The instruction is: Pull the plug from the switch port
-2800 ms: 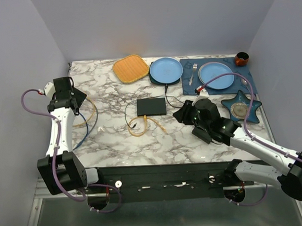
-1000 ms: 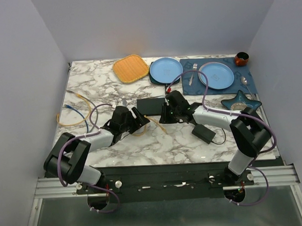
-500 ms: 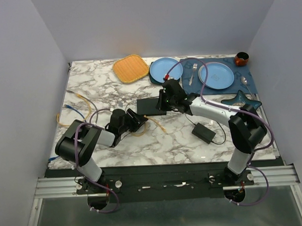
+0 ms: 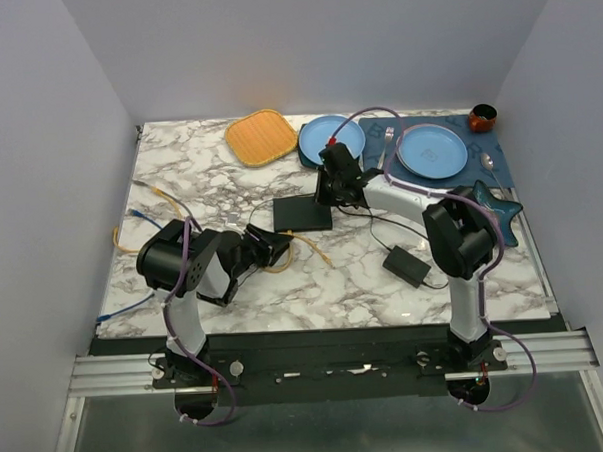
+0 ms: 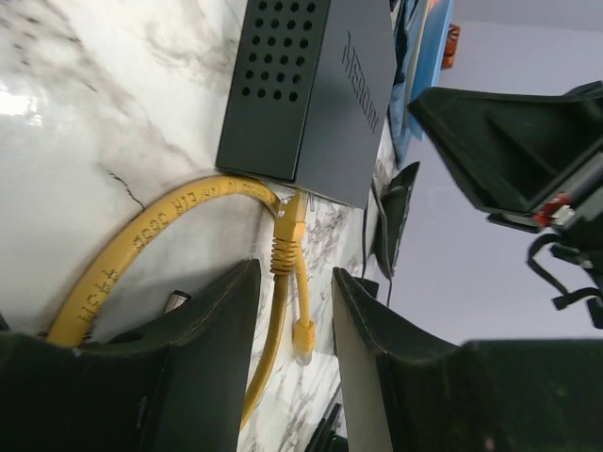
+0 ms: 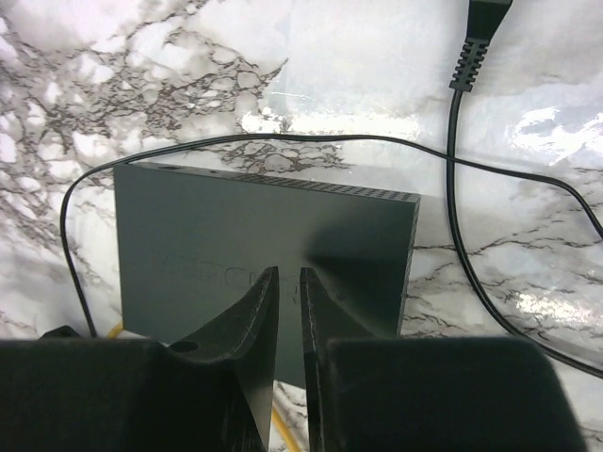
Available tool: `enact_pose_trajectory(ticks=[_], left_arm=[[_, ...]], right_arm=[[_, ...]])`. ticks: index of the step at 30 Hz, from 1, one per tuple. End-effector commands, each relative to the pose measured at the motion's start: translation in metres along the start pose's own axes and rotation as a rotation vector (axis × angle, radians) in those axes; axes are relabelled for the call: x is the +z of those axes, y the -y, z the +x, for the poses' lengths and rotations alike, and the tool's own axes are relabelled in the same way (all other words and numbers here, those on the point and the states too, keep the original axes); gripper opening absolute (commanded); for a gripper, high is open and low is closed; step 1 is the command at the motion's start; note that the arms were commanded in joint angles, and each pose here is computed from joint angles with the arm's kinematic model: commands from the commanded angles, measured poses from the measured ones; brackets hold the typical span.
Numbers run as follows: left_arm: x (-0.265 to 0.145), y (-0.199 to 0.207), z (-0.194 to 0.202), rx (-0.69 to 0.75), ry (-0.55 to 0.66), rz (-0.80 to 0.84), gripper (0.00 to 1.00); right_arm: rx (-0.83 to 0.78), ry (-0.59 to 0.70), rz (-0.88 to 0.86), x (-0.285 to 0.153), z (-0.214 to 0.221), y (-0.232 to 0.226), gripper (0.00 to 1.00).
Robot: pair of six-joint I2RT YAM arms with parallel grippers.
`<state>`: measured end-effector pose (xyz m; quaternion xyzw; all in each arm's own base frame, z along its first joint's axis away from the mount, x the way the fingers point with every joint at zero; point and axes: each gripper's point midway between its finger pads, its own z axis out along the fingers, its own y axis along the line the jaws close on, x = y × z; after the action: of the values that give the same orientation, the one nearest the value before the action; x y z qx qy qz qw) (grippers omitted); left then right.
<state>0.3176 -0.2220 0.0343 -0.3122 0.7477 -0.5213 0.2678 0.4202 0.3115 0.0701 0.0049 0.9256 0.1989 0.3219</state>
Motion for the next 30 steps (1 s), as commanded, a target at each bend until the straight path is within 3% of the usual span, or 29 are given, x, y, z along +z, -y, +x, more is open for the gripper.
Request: enact_pose_trajectory(ticks=[1,8,23,30], left_arm=[[-0.001,0.009,-0.007,-0.03,0.022,0.058,0.5],[0.008,0.008,-0.014,0.001,0.035,0.013,0.5],[0.02,-0.008,-0.02,0.026,0.05,-0.086,0.43],[0.022,-0.007,-0.022,0.014,0.06,-0.081,0.39]], right_arm=[[-0.025,-0.024,0.021,0.014,0.001,0.003,0.22],[-0.046,-0.023,0.028,0.024,-0.008,0.002,0.23],[0.025,-0.146,0.028,0.023,0.058,0.028,0.22],[0.023,-0.148,0.033,0.021,0.065,0.033,0.22]])
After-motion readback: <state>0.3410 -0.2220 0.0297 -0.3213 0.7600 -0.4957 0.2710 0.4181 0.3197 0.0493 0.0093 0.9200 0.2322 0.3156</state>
